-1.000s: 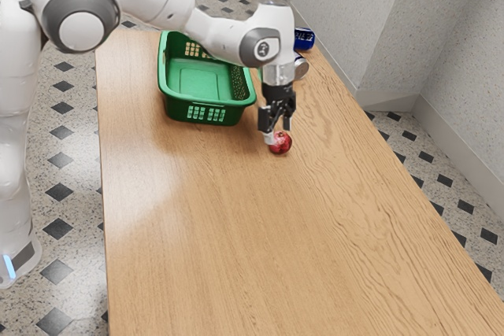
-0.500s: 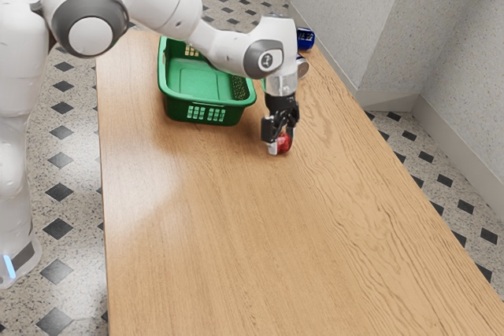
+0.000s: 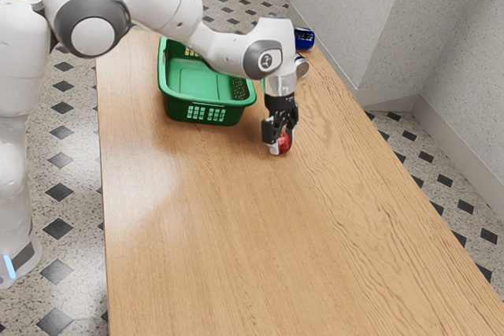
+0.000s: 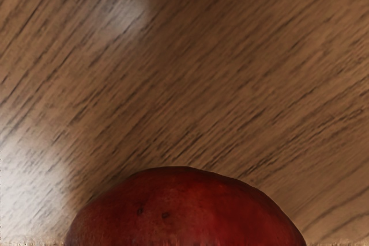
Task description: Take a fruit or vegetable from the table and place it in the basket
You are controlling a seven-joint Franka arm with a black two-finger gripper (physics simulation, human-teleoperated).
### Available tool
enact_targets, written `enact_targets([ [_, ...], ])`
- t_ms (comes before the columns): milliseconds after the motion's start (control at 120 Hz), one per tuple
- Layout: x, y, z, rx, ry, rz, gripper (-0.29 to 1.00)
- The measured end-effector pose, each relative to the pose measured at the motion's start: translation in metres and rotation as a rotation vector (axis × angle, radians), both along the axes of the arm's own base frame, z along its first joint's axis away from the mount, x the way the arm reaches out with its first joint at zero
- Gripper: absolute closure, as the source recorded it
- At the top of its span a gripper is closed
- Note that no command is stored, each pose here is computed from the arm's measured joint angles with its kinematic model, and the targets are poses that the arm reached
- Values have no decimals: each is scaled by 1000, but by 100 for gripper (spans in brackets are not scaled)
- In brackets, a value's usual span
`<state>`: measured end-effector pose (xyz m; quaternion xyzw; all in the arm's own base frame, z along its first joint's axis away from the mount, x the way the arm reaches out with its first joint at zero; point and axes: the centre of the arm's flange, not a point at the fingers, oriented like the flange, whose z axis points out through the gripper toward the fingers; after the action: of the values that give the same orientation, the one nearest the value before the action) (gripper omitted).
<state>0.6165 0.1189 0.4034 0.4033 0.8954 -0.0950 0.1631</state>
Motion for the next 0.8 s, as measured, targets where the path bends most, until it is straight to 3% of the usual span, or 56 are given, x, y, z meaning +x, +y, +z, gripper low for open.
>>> enact_targets([
  [175, 0, -2, 1, -14, -6, -3, 36],
  [367, 1, -7, 4, -25, -11, -4, 34],
  [500, -4, -14, 51, -11, -83, -13, 35],
  [667, -43, -7, 158, 83, -223, -26, 33],
  [800, -103, 49, 180, 98, -208, 73, 33],
])
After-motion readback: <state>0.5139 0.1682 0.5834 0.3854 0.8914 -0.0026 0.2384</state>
